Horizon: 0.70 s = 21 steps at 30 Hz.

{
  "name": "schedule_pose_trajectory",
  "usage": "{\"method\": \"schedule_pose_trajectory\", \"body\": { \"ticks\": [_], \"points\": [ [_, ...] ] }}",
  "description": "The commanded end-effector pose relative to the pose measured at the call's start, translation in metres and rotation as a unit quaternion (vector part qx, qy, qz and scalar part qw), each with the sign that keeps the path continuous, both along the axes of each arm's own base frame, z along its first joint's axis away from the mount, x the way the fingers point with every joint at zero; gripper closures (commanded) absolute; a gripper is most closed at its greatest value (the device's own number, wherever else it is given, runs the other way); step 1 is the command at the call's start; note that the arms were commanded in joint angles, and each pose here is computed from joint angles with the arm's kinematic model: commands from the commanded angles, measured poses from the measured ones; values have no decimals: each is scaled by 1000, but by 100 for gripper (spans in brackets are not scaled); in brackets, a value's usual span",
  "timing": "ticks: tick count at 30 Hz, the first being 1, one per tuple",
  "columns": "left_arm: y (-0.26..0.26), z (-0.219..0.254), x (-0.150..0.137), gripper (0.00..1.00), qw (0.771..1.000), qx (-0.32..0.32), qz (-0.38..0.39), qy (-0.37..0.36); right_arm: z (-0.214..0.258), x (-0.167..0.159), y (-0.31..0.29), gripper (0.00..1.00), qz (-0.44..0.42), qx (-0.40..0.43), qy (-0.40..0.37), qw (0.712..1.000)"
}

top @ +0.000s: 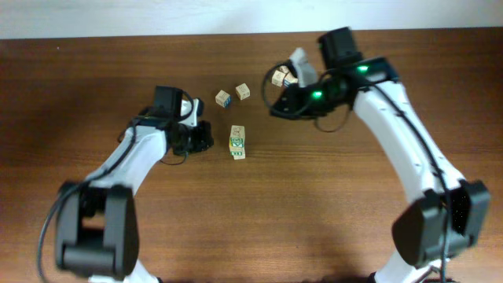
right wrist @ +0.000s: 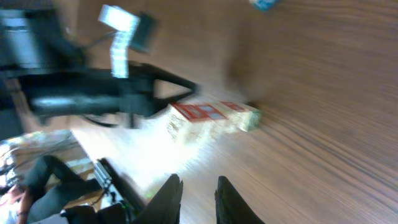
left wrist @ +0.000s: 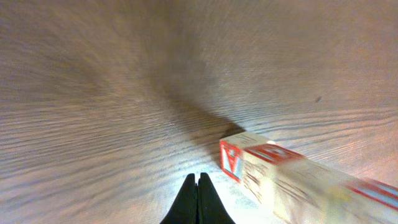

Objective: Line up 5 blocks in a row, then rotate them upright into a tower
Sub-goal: 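Open both grippers and pull them away from the standing column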

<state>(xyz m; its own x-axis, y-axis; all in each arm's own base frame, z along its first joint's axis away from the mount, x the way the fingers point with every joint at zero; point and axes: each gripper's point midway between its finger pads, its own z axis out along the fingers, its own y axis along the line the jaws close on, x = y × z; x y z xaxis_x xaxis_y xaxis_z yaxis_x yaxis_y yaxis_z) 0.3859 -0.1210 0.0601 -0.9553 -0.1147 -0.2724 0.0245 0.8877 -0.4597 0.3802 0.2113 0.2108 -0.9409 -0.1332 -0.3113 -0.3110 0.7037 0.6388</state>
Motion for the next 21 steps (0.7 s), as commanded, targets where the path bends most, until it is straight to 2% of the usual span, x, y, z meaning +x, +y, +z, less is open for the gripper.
{"method": "schedule_pose_trajectory", "body": {
  "ticks": [1,4,7,12,14,15,16,17,21],
  "points": [
    [31,71,10,100,991,78,33,-104,56,-9,-42,78,-25,-42,-98,994],
    [56,110,-3,100,978,132,71,-144,77,-21,-75,73,-70,-100,-132,984],
    [76,144,-18,100,964,168,101,-178,97,-41,-104,64,-114,-161,-162,967],
    [89,177,-39,100,952,184,124,-212,117,-78,-139,62,-184,-215,-166,945],
    [89,178,-44,93,952,184,123,-211,117,-91,-146,57,-192,-229,-157,941],
    [90,177,-46,72,953,185,123,-207,115,-97,-149,55,-193,-236,-150,941],
    [90,175,-48,31,954,187,121,-201,113,-102,-152,53,-195,-242,-141,940],
    [90,173,-48,1,955,188,120,-198,110,-106,-153,51,-194,-248,-132,940],
    [84,171,-48,1,959,174,111,-195,102,-119,-155,42,-185,-258,-104,942]
  ]
}}
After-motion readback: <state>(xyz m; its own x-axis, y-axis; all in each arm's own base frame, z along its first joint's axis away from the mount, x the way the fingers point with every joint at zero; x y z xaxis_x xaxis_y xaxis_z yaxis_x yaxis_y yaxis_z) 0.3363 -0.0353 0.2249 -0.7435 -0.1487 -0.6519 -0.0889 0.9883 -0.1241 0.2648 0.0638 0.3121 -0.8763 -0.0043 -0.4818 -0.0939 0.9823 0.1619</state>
